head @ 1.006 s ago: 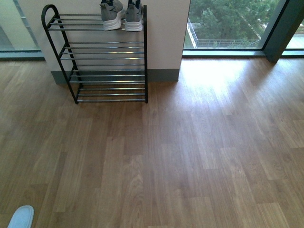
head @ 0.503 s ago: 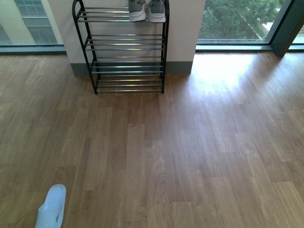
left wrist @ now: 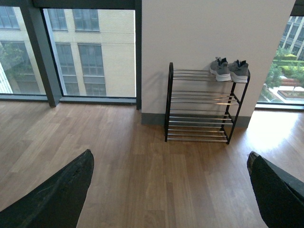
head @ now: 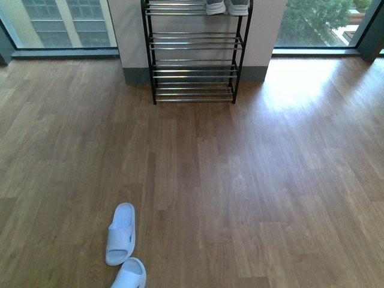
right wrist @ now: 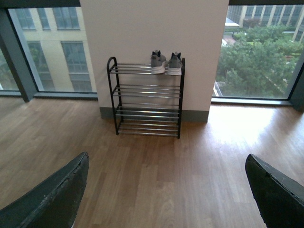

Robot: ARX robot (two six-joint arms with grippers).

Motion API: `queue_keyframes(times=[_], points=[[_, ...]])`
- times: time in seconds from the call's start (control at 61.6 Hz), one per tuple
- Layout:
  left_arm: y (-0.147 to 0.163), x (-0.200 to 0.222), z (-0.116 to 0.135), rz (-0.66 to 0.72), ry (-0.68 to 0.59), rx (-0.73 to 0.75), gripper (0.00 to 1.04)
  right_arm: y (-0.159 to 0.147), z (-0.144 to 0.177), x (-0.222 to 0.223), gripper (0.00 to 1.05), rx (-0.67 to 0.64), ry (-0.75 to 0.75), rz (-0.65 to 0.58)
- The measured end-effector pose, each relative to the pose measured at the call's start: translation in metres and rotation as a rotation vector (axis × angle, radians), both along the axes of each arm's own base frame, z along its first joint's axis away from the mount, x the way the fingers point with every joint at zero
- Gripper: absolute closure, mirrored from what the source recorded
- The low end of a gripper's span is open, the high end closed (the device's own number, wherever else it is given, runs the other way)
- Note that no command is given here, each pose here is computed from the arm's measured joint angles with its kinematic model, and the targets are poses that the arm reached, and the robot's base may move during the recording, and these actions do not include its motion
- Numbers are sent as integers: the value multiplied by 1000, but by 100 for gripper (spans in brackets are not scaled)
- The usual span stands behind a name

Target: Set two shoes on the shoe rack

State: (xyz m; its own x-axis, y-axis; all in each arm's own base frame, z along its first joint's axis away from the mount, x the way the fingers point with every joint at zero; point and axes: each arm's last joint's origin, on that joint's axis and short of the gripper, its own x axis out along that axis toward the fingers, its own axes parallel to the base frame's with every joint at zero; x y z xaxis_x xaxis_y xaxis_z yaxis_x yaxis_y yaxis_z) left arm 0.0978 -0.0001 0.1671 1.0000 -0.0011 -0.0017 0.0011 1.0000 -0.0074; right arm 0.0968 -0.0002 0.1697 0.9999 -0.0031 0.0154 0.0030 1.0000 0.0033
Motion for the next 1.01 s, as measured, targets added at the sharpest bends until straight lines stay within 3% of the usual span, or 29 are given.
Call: queue_keyframes(times=[1.006], points=[[0,0,0,0,0,0,9,0,0,0,9,0,0,4]])
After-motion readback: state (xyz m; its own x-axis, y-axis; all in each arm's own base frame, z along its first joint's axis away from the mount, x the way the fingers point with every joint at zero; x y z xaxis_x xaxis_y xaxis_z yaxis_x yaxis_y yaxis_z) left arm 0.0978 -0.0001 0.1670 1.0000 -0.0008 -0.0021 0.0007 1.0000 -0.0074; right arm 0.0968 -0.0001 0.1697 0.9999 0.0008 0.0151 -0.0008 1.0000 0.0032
